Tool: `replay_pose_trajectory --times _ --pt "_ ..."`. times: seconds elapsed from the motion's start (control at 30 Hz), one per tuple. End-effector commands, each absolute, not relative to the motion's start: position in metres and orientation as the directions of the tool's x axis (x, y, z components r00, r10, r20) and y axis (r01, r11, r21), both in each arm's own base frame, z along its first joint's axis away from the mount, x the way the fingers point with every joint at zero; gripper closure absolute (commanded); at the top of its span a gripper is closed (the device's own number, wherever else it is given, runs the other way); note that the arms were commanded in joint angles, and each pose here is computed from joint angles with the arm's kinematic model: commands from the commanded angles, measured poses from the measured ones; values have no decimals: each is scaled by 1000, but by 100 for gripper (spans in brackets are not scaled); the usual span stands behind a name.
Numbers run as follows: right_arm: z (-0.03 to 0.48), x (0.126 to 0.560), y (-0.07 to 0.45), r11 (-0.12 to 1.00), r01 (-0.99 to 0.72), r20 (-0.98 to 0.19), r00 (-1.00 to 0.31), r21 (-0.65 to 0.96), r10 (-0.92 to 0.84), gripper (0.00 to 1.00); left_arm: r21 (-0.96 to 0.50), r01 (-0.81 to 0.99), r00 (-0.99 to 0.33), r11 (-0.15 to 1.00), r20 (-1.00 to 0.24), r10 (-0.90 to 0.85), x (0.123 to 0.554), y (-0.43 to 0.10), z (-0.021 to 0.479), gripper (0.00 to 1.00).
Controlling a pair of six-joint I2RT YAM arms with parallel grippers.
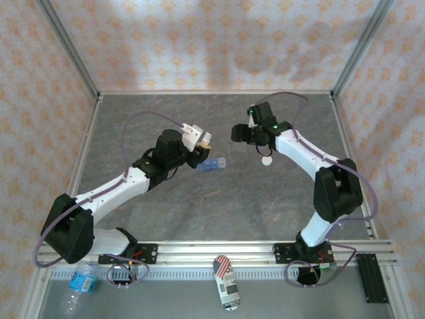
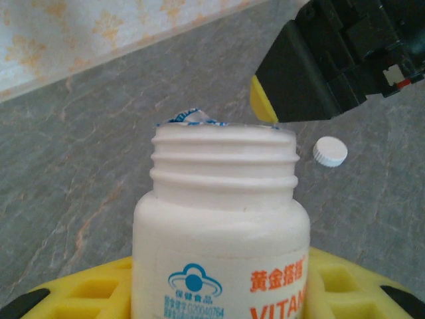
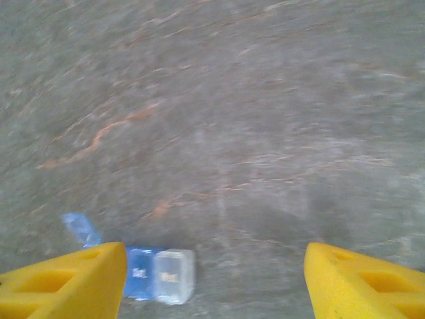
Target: Sort the pills into containers
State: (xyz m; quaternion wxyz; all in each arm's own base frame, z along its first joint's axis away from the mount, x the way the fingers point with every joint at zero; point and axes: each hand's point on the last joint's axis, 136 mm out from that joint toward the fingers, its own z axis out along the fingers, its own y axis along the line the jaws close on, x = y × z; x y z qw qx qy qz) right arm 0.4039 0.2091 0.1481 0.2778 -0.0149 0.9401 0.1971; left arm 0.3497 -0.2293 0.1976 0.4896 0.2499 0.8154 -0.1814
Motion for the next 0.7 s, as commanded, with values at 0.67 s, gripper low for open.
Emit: replay_pose_trajectory --times 0.67 --pt "61 382 245 943 -256 -365 -916 212 -167 30 -106 522 -689 846 -637 346 336 -207 99 100"
